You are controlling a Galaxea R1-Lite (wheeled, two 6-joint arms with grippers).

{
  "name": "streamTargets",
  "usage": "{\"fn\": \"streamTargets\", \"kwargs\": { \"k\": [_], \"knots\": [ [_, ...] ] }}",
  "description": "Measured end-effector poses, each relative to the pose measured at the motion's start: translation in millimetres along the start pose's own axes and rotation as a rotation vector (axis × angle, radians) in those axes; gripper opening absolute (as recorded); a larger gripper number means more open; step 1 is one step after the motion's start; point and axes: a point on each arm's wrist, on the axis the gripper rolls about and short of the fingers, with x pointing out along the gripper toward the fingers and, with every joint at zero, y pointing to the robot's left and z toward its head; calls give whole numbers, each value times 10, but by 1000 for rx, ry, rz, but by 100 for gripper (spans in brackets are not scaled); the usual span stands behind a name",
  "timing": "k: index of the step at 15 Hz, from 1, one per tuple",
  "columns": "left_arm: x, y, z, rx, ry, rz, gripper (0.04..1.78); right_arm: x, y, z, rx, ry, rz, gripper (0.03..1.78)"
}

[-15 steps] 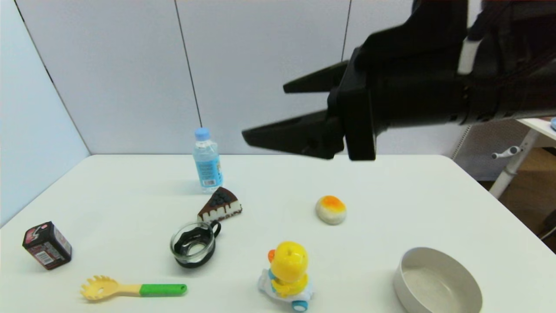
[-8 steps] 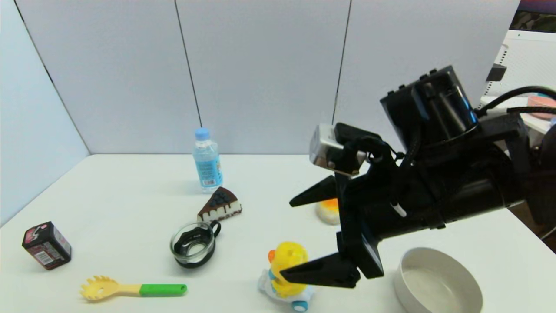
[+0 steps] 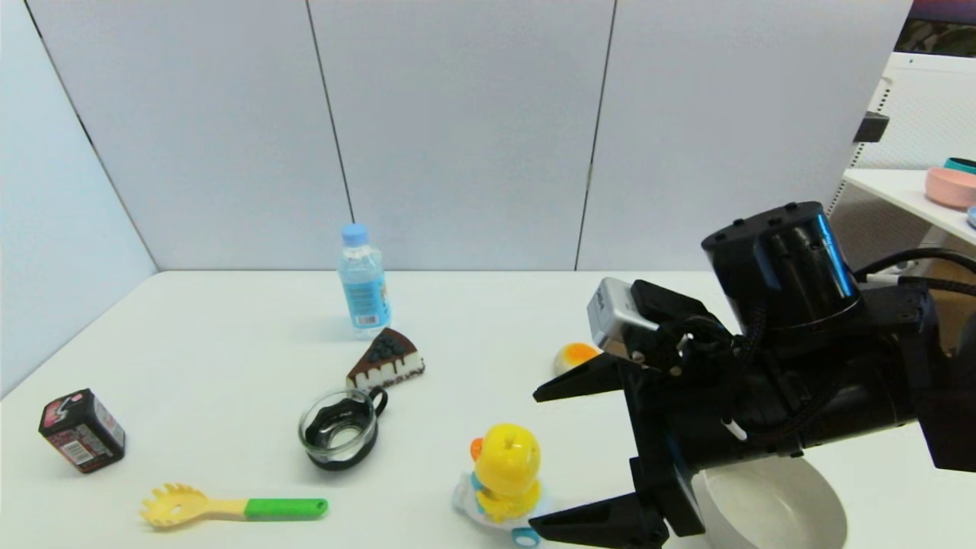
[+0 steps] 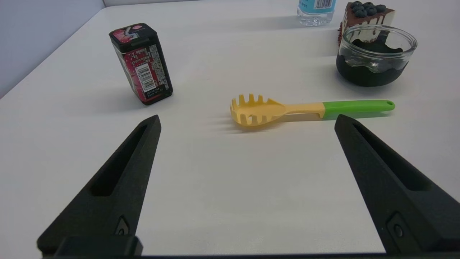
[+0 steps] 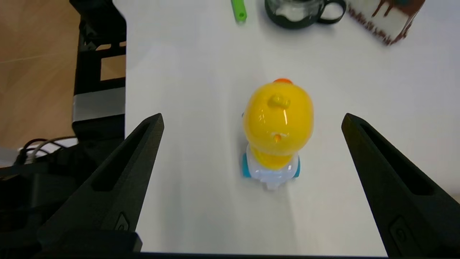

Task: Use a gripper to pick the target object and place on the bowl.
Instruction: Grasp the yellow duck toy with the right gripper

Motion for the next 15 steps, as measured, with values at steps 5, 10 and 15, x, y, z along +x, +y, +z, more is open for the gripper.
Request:
{"fn": "streamTargets", "kwargs": {
  "k": [5, 10, 15],
  "knots": [
    [0, 0, -1, 0, 0, 0, 171, 106, 64, -125, -42, -17, -95, 171],
    [0, 0, -1, 0, 0, 0, 171, 254, 193, -152, 40, -20, -159, 171],
    [0, 0, 0, -1, 0, 0, 171, 370, 203, -181, 59, 7, -169, 171]
  ]
}}
